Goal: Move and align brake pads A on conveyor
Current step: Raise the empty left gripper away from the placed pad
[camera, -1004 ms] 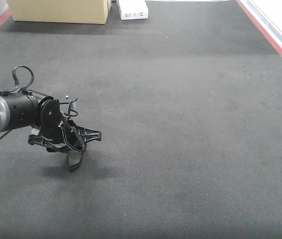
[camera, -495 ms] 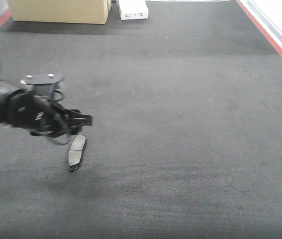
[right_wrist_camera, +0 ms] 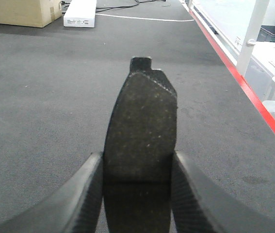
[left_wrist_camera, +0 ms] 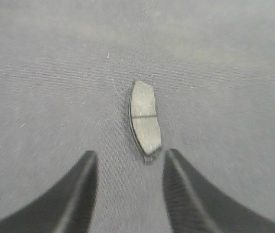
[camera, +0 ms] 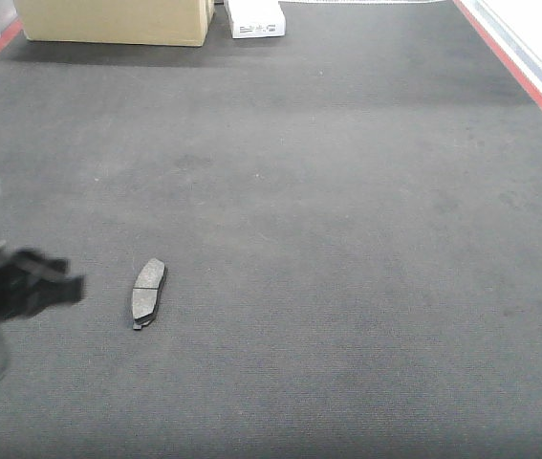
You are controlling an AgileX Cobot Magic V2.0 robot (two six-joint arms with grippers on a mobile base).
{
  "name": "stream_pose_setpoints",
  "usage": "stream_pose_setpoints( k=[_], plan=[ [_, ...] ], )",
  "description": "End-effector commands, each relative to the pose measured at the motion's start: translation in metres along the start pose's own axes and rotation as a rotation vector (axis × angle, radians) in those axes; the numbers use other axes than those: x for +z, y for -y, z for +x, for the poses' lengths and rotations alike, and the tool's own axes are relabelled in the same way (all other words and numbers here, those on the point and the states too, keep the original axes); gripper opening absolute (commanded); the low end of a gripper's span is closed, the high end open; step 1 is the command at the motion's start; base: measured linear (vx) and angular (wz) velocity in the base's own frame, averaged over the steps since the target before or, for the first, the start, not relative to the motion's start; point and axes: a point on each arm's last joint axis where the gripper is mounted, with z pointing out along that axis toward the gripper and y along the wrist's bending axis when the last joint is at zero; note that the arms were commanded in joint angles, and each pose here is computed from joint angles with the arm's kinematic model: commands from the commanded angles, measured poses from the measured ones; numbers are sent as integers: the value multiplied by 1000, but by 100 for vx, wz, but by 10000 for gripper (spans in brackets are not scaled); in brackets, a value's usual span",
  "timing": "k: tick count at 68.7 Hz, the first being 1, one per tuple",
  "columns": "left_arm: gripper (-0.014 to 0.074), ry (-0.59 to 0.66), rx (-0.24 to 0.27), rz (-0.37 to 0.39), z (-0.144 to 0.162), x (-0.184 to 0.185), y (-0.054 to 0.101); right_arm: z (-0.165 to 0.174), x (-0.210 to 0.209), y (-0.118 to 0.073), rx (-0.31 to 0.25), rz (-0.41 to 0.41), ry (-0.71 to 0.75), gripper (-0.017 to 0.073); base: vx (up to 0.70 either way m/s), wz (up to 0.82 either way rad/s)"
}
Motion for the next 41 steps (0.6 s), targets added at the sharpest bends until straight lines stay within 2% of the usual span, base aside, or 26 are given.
stream_pose_setpoints(
  k=[1,20,30,41],
  plan=[
    [190,137,2,42,1,-27,-1,-18,-3,1,-17,4,116,4,0,0],
    [-5,286,-11,73,46,-72,-15,-18,-3,1,-17,4,116,4,0,0],
    [-7,356,-17,88,63,-85,-20,-18,-3,1,-17,4,116,4,0,0],
    [-6,409,-30,101,68,-96,-22,-18,-3,1,-17,4,116,4,0,0]
  ],
)
